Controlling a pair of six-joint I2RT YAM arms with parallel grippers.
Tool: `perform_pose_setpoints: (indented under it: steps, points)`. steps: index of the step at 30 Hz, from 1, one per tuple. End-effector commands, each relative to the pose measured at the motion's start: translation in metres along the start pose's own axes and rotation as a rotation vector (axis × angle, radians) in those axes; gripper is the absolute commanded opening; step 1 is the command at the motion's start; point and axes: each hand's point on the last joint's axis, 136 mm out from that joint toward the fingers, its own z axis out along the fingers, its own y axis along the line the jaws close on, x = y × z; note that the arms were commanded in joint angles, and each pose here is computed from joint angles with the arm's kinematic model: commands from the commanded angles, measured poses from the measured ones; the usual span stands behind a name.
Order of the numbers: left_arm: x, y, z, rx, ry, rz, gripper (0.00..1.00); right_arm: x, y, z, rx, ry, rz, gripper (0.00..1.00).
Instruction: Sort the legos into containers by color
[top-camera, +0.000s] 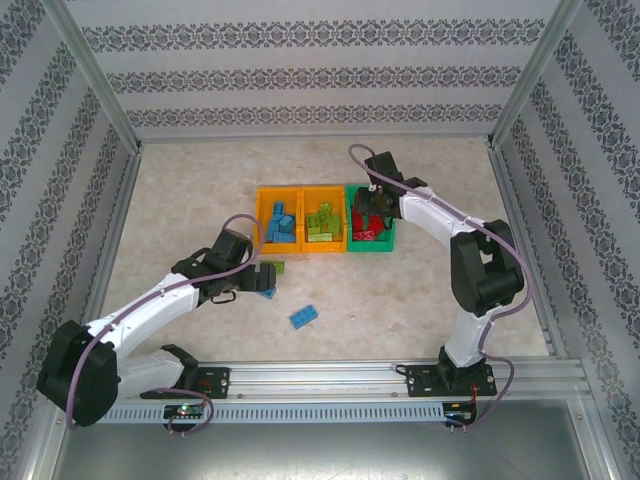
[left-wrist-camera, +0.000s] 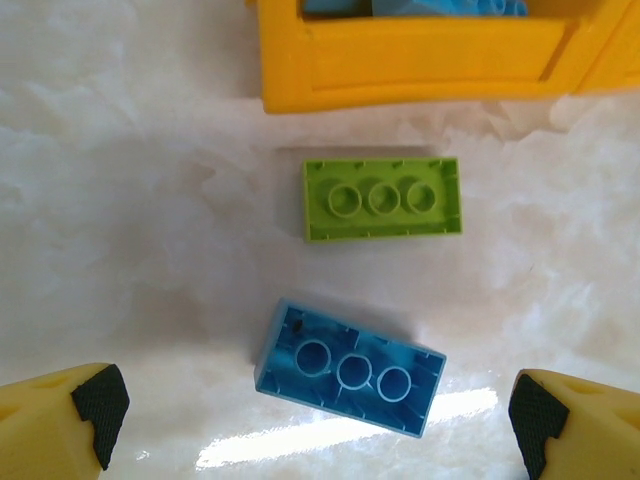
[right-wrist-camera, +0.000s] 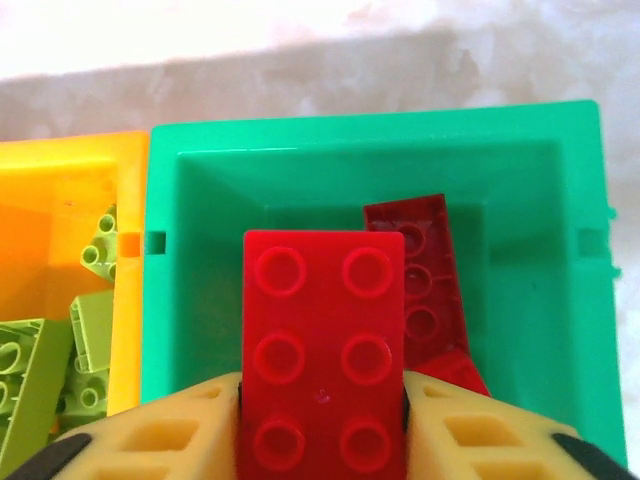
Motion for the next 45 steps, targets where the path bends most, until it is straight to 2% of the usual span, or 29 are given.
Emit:
perform_pose_setpoints:
  steps: [1,6,12,30,45]
  points:
    - [0.014,0.007,0.004,-0.057,0.061,0.067,1.0,0.003,-0.007,0.004,0.012,0.041,0.009,0.48]
    - [0.019,0.008,0.007,-0.063,0.081,0.082,1.0,0.001,-0.002,-0.003,-0.018,0.029,0.018,0.62]
    - [0.023,-0.001,0.01,-0.036,0.109,0.132,1.0,-0.005,0.005,-0.022,-0.056,-0.012,0.02,0.67]
    - [0.023,-0.01,0.03,-0.119,0.182,0.228,1.0,-0.006,-0.004,-0.047,-0.051,-0.074,0.03,0.7]
    - [0.031,-0.008,0.037,-0.157,0.247,0.237,0.93,-0.004,-0.016,-0.047,-0.055,-0.073,0.063,0.71]
